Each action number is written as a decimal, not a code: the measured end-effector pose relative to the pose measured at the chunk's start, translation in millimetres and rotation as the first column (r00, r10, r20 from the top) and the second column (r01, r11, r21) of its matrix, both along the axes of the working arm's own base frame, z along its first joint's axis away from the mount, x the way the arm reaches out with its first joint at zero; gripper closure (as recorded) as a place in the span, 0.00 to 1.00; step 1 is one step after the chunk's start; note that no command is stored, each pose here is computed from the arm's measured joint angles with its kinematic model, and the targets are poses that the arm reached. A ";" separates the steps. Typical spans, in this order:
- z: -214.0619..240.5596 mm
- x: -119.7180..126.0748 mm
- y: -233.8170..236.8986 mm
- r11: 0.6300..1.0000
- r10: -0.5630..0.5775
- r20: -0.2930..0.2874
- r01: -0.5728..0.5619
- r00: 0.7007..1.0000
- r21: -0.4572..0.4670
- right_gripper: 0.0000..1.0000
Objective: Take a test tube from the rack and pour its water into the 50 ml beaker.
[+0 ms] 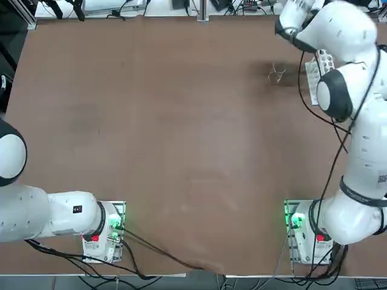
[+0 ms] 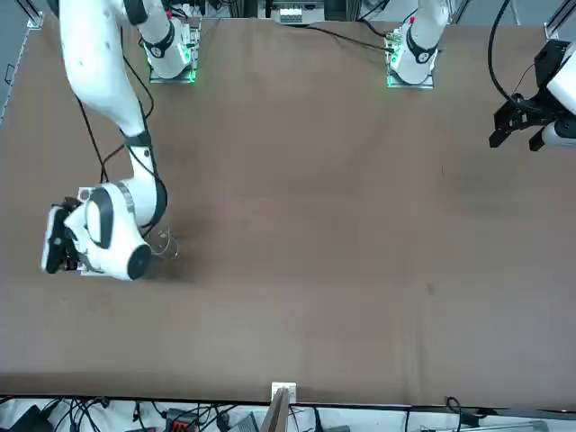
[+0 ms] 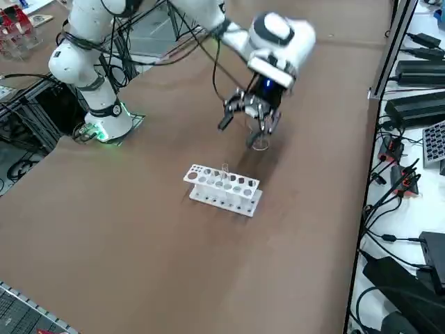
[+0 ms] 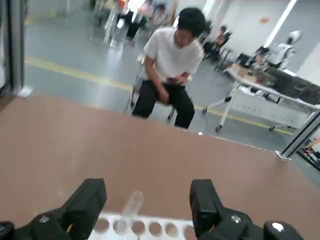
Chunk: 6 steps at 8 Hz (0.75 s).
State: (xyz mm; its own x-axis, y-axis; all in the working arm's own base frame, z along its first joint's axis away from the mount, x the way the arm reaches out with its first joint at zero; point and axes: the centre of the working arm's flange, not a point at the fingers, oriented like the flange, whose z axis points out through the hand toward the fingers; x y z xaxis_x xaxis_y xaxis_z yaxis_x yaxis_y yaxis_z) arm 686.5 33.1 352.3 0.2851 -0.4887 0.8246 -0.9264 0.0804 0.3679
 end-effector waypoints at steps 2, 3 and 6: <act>48.4 -8.7 17.4 0.972 0.118 -0.145 -0.084 0.982 0.218 0.00; 64.6 -13.1 20.4 0.935 0.201 -0.215 -0.122 0.956 0.332 0.00; 98.9 -15.9 26.8 0.762 0.473 -0.302 -0.212 0.828 0.612 0.00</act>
State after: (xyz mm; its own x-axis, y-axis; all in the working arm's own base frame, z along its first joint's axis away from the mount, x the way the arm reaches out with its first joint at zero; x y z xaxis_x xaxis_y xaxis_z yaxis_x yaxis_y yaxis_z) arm 670.5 59.9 451.3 0.7682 -0.6022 0.2175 -0.5926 -0.5401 0.5976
